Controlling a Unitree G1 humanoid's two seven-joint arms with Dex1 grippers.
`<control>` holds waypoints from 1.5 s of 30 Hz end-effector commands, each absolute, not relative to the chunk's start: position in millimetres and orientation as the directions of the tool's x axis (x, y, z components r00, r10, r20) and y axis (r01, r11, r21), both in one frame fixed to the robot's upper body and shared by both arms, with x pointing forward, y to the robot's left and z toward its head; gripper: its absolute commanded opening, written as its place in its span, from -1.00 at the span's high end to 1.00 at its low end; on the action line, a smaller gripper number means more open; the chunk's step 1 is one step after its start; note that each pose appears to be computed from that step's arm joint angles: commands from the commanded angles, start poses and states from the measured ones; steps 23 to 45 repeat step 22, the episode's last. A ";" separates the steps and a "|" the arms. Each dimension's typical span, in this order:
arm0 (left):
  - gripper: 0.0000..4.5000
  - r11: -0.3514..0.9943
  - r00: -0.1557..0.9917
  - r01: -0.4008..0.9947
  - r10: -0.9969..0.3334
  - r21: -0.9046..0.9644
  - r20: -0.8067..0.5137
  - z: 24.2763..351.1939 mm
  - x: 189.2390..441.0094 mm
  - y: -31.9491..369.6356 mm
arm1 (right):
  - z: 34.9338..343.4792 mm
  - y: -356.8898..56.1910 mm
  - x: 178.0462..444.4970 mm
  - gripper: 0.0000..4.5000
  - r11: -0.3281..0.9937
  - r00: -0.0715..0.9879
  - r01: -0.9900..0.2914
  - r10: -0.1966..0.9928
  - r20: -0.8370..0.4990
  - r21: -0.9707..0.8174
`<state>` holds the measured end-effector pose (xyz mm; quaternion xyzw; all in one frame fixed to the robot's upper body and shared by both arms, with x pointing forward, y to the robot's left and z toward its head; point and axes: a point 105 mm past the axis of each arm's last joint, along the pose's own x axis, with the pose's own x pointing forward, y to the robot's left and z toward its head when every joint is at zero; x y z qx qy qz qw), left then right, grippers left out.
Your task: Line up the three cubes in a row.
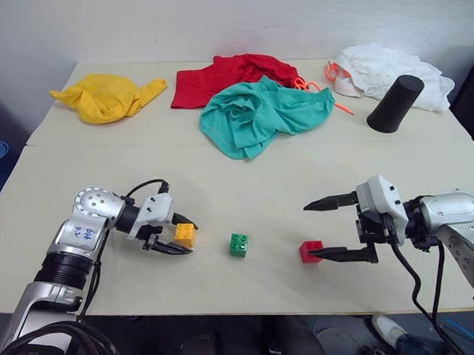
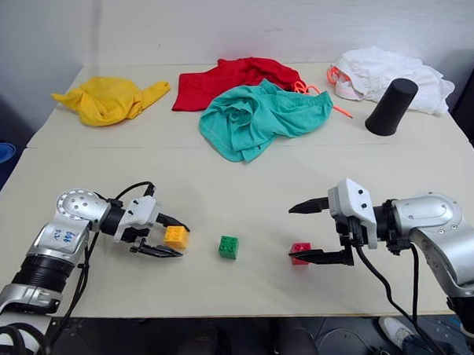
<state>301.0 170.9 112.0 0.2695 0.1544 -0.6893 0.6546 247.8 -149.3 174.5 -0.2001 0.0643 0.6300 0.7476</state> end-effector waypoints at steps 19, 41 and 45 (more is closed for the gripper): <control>-0.99 0.137 0.172 0.985 -0.744 0.104 -0.646 195.1 223.1 263.8 | 178.9 -250.2 231.8 -1.00 0.166 0.227 -0.972 0.850 -0.475 -0.169; -0.99 0.135 0.175 0.985 -0.747 0.112 -0.641 198.9 221.0 260.1 | 177.4 -251.9 231.5 -1.00 0.156 0.209 -0.977 0.851 -0.481 -0.148; -0.99 0.135 0.175 0.985 -0.747 0.112 -0.641 198.9 221.0 260.1 | 177.4 -251.9 231.5 -1.00 0.156 0.209 -0.977 0.851 -0.481 -0.148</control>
